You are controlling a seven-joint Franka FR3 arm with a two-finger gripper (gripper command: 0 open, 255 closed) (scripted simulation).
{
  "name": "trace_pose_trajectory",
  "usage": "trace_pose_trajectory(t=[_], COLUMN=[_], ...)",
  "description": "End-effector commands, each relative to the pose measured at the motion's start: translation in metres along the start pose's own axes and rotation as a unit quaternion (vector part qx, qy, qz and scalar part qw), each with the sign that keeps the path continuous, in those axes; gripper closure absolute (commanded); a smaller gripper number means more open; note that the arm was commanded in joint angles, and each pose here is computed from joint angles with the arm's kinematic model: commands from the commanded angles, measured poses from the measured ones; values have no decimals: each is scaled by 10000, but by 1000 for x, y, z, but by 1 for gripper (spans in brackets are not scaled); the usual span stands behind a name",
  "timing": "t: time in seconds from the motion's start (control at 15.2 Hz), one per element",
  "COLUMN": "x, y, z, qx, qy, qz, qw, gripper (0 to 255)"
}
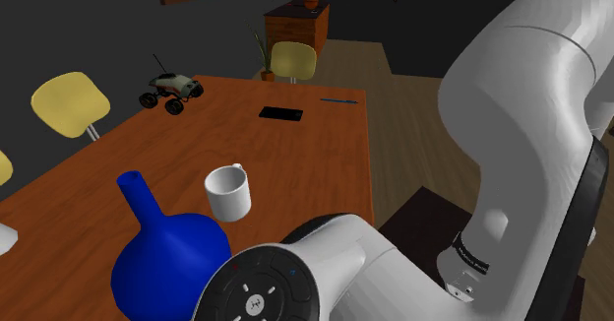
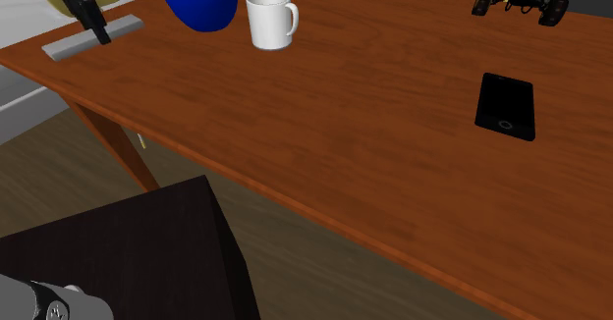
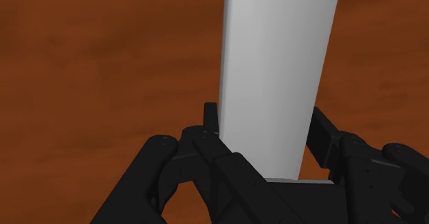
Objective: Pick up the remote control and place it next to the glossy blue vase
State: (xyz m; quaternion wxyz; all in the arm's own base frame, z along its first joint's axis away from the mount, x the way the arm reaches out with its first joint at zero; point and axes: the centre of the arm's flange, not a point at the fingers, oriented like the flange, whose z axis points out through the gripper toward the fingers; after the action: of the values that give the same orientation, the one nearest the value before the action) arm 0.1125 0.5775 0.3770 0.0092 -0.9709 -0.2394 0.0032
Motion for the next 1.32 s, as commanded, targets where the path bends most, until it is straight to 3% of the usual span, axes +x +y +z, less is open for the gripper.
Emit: trace_pose_trajectory(t=[0.0, 0.46, 0.53, 0.86, 1.12, 1.25], x=[1, 1, 1, 1, 1, 1], y=[0, 0, 0, 0, 0, 0], z=[9, 9, 9, 9, -41, -41], qx=[3, 3, 3, 3, 3, 3], qy=[3, 3, 3, 3, 3, 3], qz=[0, 0, 0, 0, 0, 0], qw=[10000, 10000, 10000, 10000, 10000, 10000], gripper=[255, 255, 0, 0, 0, 0])
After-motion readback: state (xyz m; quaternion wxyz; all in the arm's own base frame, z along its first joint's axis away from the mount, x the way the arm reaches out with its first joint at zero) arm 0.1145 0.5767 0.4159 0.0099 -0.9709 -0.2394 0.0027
